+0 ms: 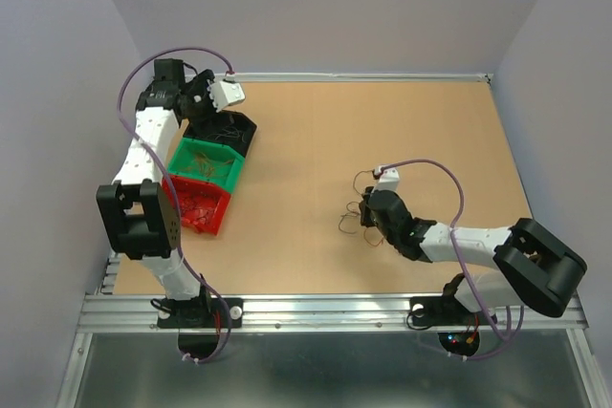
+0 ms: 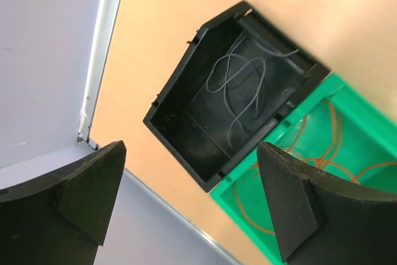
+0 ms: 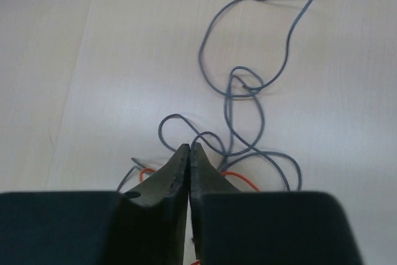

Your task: Untangle the cables

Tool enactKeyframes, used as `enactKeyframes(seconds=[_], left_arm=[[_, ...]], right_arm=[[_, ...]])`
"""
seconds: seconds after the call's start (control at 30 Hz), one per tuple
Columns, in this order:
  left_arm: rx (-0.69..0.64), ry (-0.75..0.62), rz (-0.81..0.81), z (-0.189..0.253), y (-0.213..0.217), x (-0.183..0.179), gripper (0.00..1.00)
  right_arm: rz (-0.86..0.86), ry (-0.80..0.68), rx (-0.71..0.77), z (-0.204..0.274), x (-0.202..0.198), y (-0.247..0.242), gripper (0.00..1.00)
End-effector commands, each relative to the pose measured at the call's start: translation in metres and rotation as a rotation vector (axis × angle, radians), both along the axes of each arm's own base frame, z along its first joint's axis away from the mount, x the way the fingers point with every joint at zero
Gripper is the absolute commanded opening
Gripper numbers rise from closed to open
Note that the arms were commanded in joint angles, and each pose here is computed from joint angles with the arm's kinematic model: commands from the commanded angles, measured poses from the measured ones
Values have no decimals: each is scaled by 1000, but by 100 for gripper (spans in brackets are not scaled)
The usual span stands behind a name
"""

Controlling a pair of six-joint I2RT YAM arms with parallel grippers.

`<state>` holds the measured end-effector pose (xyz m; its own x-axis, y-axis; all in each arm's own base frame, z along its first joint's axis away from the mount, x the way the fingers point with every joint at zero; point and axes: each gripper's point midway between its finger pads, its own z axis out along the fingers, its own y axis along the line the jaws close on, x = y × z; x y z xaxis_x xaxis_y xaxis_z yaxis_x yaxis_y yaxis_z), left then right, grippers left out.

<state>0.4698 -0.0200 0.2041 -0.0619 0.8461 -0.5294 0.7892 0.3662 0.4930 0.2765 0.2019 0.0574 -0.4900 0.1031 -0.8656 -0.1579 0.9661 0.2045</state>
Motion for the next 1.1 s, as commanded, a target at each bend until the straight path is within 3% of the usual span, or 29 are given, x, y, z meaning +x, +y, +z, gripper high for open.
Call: enactKeyframes(seconds=[0.0, 0.17, 0.33, 0.37, 0.43, 0.53, 0.7, 1.07], left_arm=[[-188, -218, -16, 64, -26, -10, 99], [-460, -375, 41, 108, -57, -33, 99], [-626, -299, -176, 85, -139, -85, 99], [-662, -346, -217, 95, -151, -89, 99], [-752, -292, -228, 82, -169, -108, 93], [-895, -336, -273, 91, -177, -128, 94], [-974, -268, -418, 81, -193, -160, 96], [-974, -96, -581, 58, -213, -180, 95]], right_arm=[[103, -64, 100, 43, 17, 40, 1], [239, -151, 143, 90, 27, 74, 1], [366, -262, 220, 155, 29, 103, 1], [385, -281, 232, 166, 28, 107, 1], [448, -315, 260, 186, 22, 116, 1], [511, -386, 313, 223, 17, 125, 1], [611, -455, 358, 262, 9, 140, 1], [756, -455, 382, 276, 0, 167, 1]])
